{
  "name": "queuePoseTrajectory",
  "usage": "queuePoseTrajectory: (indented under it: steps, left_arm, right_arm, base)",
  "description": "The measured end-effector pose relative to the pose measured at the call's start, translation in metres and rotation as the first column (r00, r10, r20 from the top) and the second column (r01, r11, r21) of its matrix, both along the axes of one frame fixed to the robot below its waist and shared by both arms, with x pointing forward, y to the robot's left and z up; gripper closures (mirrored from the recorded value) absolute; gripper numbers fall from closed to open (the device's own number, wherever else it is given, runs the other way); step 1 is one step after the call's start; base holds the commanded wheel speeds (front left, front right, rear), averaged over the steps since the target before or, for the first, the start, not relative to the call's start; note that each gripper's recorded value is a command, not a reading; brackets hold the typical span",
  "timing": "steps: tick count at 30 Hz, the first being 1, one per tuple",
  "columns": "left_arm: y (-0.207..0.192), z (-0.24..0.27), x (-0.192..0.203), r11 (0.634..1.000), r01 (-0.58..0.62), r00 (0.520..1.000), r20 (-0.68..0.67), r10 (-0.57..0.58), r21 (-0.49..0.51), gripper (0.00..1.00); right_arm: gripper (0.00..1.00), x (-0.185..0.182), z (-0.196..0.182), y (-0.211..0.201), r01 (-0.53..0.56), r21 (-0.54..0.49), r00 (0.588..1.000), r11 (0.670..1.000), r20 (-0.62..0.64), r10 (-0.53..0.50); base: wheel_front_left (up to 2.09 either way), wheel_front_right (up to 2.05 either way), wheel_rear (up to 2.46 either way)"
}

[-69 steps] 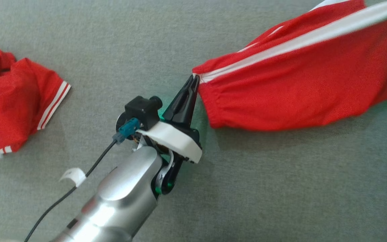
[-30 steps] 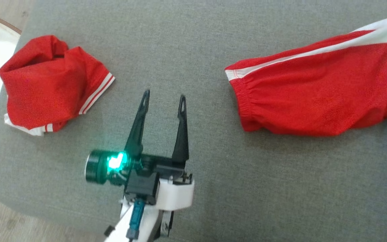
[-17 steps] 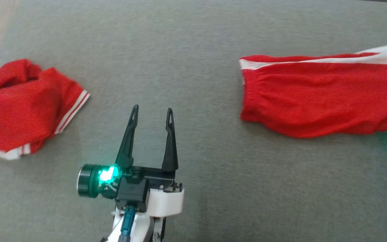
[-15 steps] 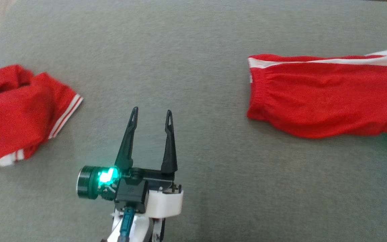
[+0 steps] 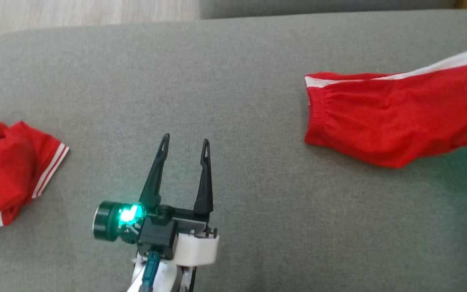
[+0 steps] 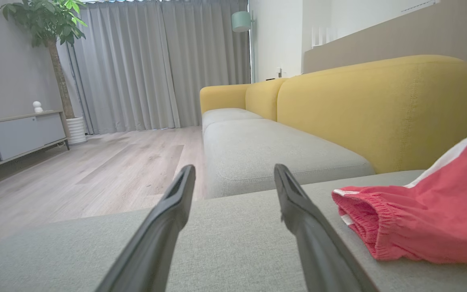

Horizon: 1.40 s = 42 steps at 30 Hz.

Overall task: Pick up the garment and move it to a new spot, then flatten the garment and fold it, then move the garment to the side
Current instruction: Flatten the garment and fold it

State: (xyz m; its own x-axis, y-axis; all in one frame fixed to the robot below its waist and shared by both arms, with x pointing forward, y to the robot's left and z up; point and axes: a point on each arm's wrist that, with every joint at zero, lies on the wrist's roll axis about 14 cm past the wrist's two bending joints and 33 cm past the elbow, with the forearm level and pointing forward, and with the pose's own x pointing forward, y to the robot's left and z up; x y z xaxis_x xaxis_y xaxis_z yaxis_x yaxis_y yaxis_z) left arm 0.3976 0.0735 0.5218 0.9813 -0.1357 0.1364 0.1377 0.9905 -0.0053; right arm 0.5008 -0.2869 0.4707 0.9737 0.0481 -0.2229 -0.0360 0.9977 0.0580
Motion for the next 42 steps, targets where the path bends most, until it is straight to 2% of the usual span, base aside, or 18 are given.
queuePoseTrajectory:
  steps: [7, 13, 16, 17, 18, 19, 22, 25, 31, 35, 42]
  left_arm:
    - [0.003, -0.003, -0.014, 1.0, 0.001, 1.0, -0.015, -0.001, 0.005, 0.0]
    - [0.009, -0.004, -0.02, 1.0, -0.003, 1.0, -0.022, 0.003, 0.009, 0.0]
    - [0.014, -0.007, -0.022, 1.0, -0.016, 0.999, -0.032, 0.016, 0.007, 0.0]
    - [0.014, -0.007, -0.023, 1.0, -0.015, 0.999, -0.034, 0.016, 0.006, 0.0]
    - [0.015, -0.008, -0.024, 1.0, -0.016, 0.999, -0.038, 0.017, 0.003, 0.0]
    - [0.015, -0.008, -0.025, 1.0, -0.018, 0.999, -0.039, 0.018, 0.004, 0.0]
    - [0.016, -0.006, -0.028, 1.0, -0.022, 0.999, -0.036, 0.022, -0.002, 0.0]
    - [0.017, -0.004, -0.032, 1.0, -0.025, 0.999, -0.033, 0.025, -0.011, 0.0]
    - [0.024, -0.004, -0.046, 0.998, -0.05, 0.998, -0.037, 0.049, -0.031, 0.0]
    - [0.031, 0.004, -0.055, 0.996, -0.073, 0.997, -0.01, 0.072, -0.042, 0.0]
    - [0.053, 0.008, -0.075, 0.989, -0.138, 0.99, 0.004, 0.138, -0.056, 0.0]
  right_arm:
    - [1.0, 0.008, 0.031, 0.075, -0.177, 0.026, 0.977, 0.984, 0.121, 0.173]
    - [1.0, 0.002, 0.024, 0.159, -0.35, 0.075, 0.935, 0.934, 0.096, 0.342]
    - [0.89, -0.006, 0.016, 0.202, -0.418, 0.128, 0.908, 0.899, 0.08, 0.411]
    - [0.76, -0.011, 0.011, 0.215, -0.437, 0.151, 0.899, 0.887, 0.073, 0.431]
    - [0.24, -0.018, 0.005, 0.228, -0.456, 0.168, 0.89, 0.874, 0.063, 0.453]
    - [0.0, -0.024, 0.0, 0.238, -0.468, 0.188, 0.883, 0.863, 0.055, 0.467]
    - [0.0, -0.038, -0.002, 0.253, -0.485, 0.223, 0.873, 0.845, 0.066, 0.483]
    - [0.0, -0.041, 0.006, 0.249, -0.482, 0.216, 0.876, 0.849, 0.102, 0.472]
    - [0.0, -0.058, 0.021, 0.212, -0.432, 0.151, 0.897, 0.889, 0.173, 0.407]
    - [0.0, -0.089, 0.01, 0.18, -0.349, 0.171, 0.932, 0.921, 0.16, 0.324]
    - [0.0, -0.135, 0.02, 0.146, -0.246, 0.109, 0.95, 0.963, 0.226, 0.217]
  base:
    - [0.0, 0.0, 0.0]
    - [0.0, 0.0, 0.0]
    - [0.0, 0.0, 0.0]
    - [0.0, 0.0, 0.0]
    - [0.0, 0.0, 0.0]
    - [0.0, 0.0, 0.0]
    - [0.0, 0.0, 0.0]
    - [0.0, 0.0, 0.0]
    - [0.0, 0.0, 0.0]
    - [0.0, 0.0, 0.0]
    - [0.0, 0.0, 0.0]
